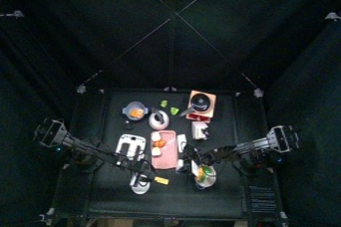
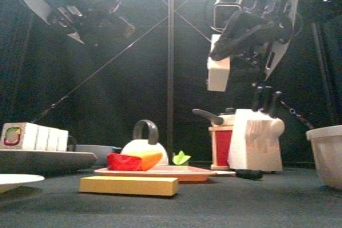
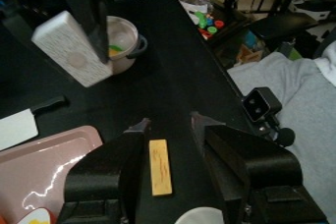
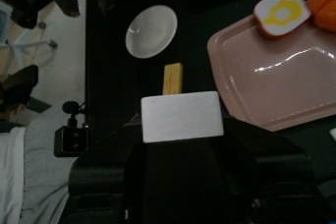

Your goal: Place rice near egg block

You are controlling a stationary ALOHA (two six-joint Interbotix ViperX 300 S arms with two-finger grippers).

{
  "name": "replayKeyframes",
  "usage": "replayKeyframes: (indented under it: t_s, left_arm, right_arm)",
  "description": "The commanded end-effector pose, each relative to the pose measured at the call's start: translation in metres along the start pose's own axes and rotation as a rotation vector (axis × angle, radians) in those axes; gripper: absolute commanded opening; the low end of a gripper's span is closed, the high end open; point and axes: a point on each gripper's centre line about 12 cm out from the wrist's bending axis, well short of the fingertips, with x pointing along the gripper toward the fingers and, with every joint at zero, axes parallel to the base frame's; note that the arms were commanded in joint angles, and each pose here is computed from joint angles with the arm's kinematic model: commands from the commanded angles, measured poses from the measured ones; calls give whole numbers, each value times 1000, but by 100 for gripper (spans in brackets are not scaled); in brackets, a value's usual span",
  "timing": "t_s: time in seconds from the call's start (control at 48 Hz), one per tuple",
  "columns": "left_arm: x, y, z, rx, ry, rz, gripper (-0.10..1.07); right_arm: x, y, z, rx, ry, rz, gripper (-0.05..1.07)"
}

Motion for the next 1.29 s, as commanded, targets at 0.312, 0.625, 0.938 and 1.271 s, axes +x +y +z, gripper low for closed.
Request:
replayKeyframes:
  t_s: [0.312,0.625,0.938,1.271]
  left_arm:
    - [-1,1,5,-28,-21,9,79]
    - [-1,2,3,-47,-15,15,79]
    - [-1,2,2,-47,-10,15,79]
    - [-1,2,1,-47,-7,16,79]
  right_arm:
    - [53,9,-3,-17,57,8,54]
    - [54,6,-15,-21,102,-49,87]
    - [43,12,-26,-72,162,-181,101]
    - [22,21,-20,-59,137,-184,101]
